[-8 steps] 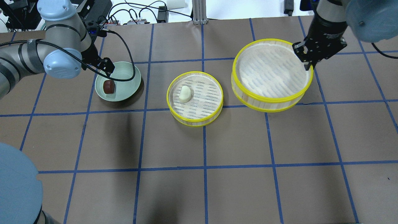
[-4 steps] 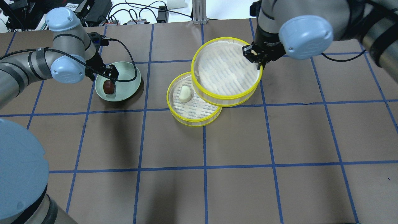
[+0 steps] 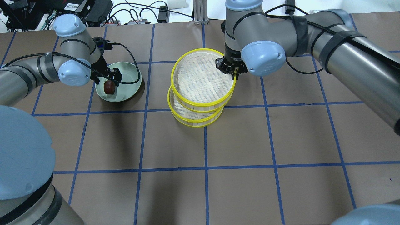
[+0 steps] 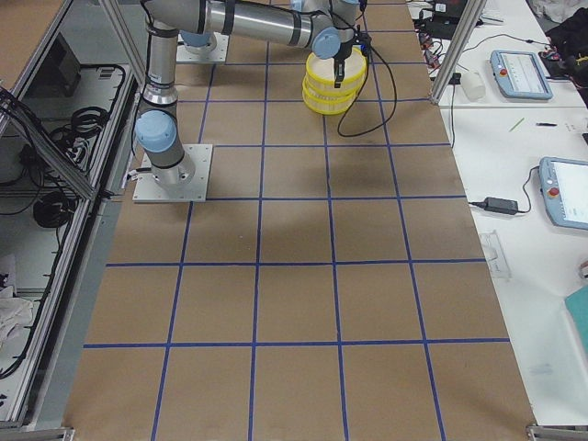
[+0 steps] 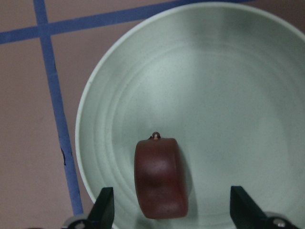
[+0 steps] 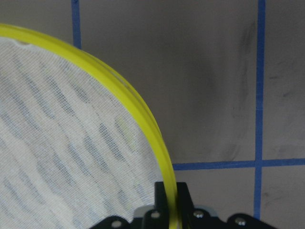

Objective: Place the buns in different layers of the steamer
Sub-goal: 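Grasp the dark brown bun with the left gripper and lift it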

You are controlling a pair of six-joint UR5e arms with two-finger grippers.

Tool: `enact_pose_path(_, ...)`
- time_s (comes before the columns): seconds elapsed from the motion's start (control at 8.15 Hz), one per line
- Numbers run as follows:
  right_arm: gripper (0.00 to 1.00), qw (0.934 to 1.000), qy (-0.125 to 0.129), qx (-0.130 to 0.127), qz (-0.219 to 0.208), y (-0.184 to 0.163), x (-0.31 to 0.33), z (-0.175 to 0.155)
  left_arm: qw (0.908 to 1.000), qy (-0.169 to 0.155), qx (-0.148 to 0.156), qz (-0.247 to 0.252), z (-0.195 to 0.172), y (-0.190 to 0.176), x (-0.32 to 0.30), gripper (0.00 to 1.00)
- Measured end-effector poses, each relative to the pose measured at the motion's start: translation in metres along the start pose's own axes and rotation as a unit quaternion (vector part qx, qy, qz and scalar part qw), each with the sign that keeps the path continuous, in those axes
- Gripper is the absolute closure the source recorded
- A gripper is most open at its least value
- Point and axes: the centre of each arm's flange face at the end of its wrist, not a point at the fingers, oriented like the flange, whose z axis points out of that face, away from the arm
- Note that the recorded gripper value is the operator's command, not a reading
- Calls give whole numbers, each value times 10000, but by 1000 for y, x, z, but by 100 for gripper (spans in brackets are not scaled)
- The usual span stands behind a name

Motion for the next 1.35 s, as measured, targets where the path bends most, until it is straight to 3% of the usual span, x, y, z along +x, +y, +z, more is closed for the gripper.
enact_pose_path(0.37, 100, 9998, 15, -93, 146, 1, -9, 19, 10000, 5, -47, 3, 20, -3, 0, 13)
enact_pose_path(0.49, 100, 9998, 19, -121, 182, 1, -10, 22, 9999, 20, -101, 2, 26, -1, 1, 25)
enact_pose_path(0.61, 100, 9997, 0, -145, 202, 2, -11, 23, 9999, 33, -143, -1, 30, 0, 1, 66)
enact_pose_path(0.74, 100, 9995, -71, -187, 225, 4, -13, 24, 9999, 38, -162, 0, 31, 0, 2, 90)
enact_pose_path(0.86, 100, 9994, -120, -217, 253, 6, -14, 25, 9999, 39, -165, 17, 31, 1, 2, 100)
enact_pose_path(1.35, 100, 9988, -129, -318, 342, 10, -15, 36, 9999, 12, -88, 63, 20, 0, 1, 100)
